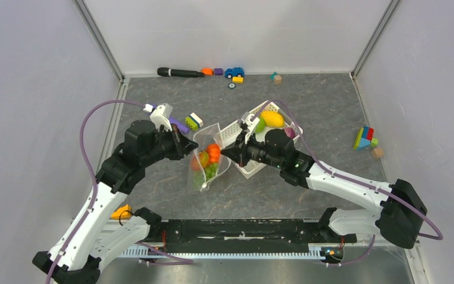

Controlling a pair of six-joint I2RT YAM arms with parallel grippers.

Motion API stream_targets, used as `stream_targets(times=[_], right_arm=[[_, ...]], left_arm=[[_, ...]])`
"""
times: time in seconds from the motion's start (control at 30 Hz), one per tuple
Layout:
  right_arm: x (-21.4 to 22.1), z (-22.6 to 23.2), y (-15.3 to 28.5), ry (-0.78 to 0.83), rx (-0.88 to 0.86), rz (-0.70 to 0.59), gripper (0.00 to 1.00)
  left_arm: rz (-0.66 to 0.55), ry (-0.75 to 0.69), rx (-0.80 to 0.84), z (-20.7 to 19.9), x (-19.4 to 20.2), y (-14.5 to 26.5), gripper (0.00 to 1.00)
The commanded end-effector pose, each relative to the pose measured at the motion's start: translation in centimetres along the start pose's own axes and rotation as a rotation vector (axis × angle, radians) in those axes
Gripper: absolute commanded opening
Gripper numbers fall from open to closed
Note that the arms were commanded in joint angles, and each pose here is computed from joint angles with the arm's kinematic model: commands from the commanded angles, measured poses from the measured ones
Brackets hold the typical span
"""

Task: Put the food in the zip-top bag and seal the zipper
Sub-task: Adjust the zipper food storage bag at the center of the board.

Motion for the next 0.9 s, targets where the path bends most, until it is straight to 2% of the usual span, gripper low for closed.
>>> stream_targets(times=[0.0, 0.37, 0.6, 0.7, 0.73, 0.77, 0.83, 0.87], right_arm=[[-5.8, 0.2, 0.1, 0.048, 0.036, -0.097, 0.0], [-7.6, -3.6, -1.7, 0.036, 0.088, 0.018, 0.03], [-6.7, -3.4, -2.4, 0.091, -0.008, 0.019, 0.06], [-6.7, -3.7, -2.3, 0.112, 0.007, 0.013, 0.15], [-7.0, -3.8, -2.2, 0.121, 0.017, 0.007, 0.21], [-7.3, -3.8, -2.1, 0.135, 0.018, -0.001, 0.29], [-7.8, -3.8, -1.9, 0.158, 0.02, -0.013, 0.55], [-8.1, -3.8, -1.8, 0.173, 0.021, -0.02, 0.61]], left_arm=[[-0.067, -0.001, 0.042, -0.8, -1.3, 0.6, 0.02], [-0.09, 0.006, -0.033, 0.5, -1.7, 0.3, 0.02], [-0.083, 0.005, -0.094, 1.5, -1.7, -0.4, 0.02], [-0.073, 0.009, -0.107, 1.8, -1.6, -0.9, 0.02], [-0.075, 0.008, -0.106, 1.8, -1.6, -1.0, 0.02], [-0.073, 0.01, -0.109, 1.9, -1.5, -1.1, 0.02], [-0.068, 0.01, -0.11, 1.9, -1.5, -1.2, 0.02], [-0.069, 0.01, -0.111, 1.9, -1.5, -1.2, 0.02]])
Point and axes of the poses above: each gripper's point midway between its finger pads, its own y axis back along the fingers, its own z axis along the line the jaws close on, x = y × z, the point moved 4 cm from there along y, back along the fingers, and after that the axes turned 3 degrees about y, right-handed, at the moved point
